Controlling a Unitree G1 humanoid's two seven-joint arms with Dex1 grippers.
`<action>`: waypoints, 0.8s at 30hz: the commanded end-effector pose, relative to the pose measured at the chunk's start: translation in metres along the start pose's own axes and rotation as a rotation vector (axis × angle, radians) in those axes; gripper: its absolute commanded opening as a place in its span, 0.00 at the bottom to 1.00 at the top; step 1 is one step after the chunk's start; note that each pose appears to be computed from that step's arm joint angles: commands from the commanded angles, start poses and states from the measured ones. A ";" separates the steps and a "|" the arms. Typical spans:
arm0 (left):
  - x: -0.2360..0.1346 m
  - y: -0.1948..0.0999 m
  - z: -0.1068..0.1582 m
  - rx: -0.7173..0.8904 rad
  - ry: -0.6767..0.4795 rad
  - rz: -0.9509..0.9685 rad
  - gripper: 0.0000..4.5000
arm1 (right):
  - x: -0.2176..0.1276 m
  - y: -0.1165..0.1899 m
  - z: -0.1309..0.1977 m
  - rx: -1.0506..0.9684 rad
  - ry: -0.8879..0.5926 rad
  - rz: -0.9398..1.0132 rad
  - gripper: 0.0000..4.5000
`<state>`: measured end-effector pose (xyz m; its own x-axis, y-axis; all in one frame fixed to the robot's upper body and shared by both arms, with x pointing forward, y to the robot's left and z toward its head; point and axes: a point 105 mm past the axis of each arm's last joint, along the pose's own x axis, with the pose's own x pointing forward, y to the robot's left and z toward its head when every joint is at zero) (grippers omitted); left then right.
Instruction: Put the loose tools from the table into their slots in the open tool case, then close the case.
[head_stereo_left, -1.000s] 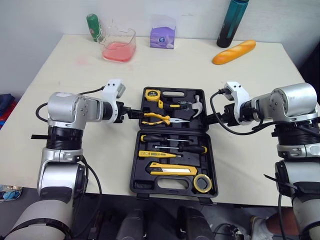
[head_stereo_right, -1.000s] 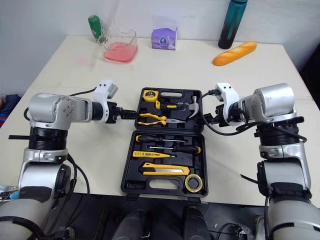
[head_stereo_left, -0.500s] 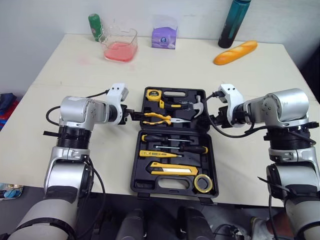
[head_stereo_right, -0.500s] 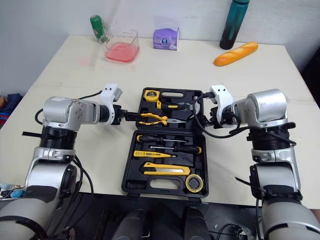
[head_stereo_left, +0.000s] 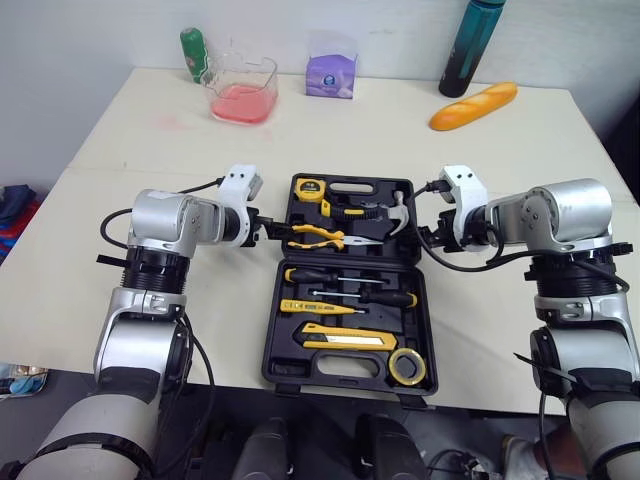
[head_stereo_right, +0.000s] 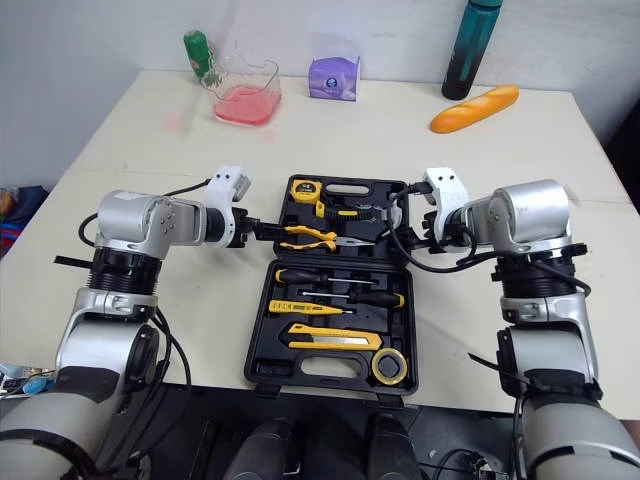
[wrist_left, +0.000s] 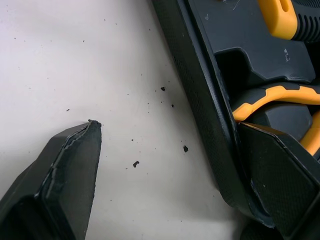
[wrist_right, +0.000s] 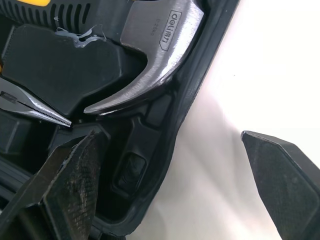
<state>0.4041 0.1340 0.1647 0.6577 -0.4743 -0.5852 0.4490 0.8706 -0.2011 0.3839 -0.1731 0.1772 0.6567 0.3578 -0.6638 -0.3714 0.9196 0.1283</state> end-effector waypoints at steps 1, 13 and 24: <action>-0.014 -0.008 0.024 0.045 -0.082 0.000 1.00 | -0.011 -0.003 0.008 0.002 -0.040 0.001 0.99; -0.013 -0.016 0.022 0.037 -0.060 -0.013 1.00 | -0.012 0.001 0.003 0.018 -0.038 0.020 0.99; -0.004 -0.002 0.004 0.087 0.015 0.058 1.00 | -0.008 -0.006 -0.001 0.026 -0.034 -0.027 0.99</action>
<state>0.4023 0.1308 0.1696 0.6664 -0.4290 -0.6097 0.4612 0.8798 -0.1150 0.3785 -0.1789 0.1730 0.6595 0.3428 -0.6689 -0.3415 0.9294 0.1396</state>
